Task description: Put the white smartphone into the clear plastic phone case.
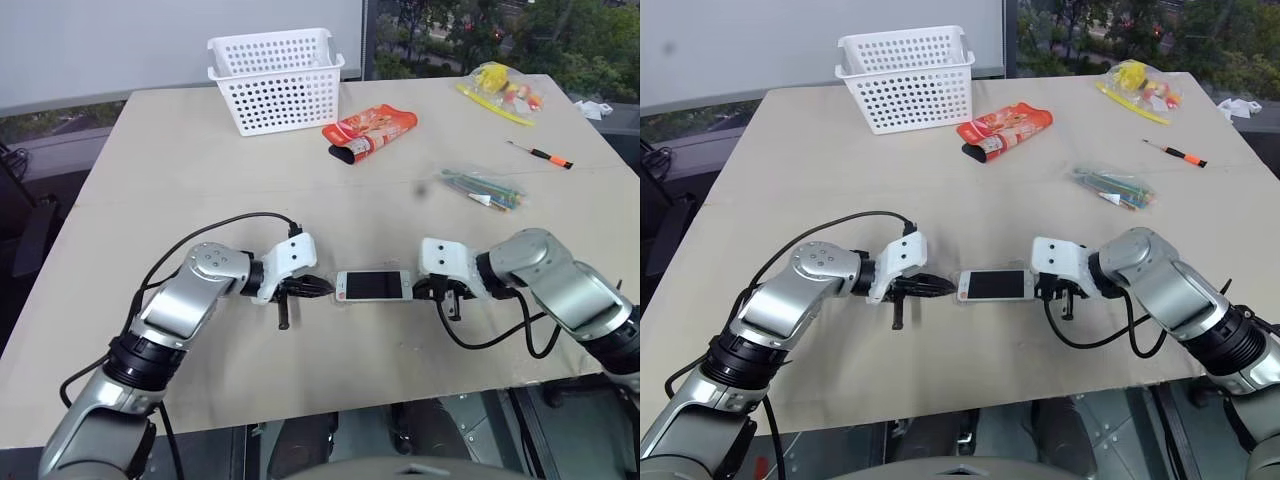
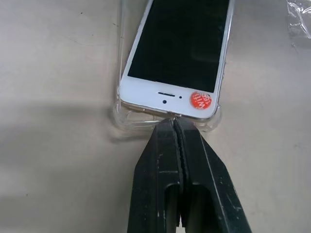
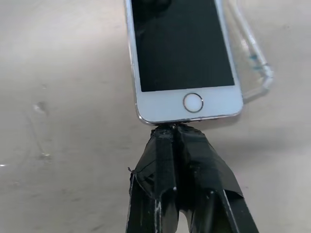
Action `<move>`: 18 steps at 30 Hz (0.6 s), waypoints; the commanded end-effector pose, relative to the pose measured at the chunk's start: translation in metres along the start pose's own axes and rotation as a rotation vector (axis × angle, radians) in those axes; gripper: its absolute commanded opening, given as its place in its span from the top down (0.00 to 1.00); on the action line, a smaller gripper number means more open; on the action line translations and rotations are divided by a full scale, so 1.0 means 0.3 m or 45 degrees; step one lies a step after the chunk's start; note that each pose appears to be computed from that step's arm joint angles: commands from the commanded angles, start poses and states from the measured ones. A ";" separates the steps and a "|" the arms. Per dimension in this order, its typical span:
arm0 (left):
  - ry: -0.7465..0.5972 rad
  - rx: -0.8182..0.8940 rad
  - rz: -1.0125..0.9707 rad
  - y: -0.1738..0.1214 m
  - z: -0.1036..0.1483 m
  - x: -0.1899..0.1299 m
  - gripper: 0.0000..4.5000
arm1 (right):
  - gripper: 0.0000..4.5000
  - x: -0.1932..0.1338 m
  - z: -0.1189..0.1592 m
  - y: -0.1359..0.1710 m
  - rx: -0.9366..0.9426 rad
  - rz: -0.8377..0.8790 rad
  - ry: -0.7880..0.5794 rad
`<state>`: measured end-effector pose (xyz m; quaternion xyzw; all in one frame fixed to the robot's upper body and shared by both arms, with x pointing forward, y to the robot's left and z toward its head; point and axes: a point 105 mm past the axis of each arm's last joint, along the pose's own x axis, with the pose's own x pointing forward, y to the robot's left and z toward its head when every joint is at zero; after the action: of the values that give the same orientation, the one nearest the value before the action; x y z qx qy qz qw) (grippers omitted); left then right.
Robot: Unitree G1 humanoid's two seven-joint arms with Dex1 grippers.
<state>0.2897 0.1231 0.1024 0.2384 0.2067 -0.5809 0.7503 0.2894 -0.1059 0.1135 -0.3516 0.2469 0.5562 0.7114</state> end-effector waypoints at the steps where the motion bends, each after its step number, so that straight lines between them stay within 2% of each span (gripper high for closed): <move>1: -0.027 0.037 0.024 0.020 0.024 -0.025 1.00 | 0.99 -0.060 0.020 -0.061 -0.032 -0.134 -0.031; 8: -0.045 0.038 0.042 0.041 0.032 -0.047 1.00 | 0.99 -0.093 0.017 -0.102 -0.016 -0.244 -0.054; 11: -0.116 0.046 0.081 0.070 0.076 -0.064 1.00 | 0.99 -0.111 0.031 -0.105 -0.005 -0.256 -0.098; 15: -0.245 0.012 0.012 0.041 0.133 -0.039 1.00 | 0.99 -0.116 0.110 -0.029 0.003 -0.079 -0.297; 18: -0.272 -0.010 -0.026 0.021 0.140 -0.015 1.00 | 0.99 -0.102 0.114 0.002 0.003 -0.027 -0.312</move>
<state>0.3001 0.1067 0.1322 0.1710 0.1450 -0.6027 0.7658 0.2837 -0.0993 0.1491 -0.2810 0.1708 0.5816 0.7440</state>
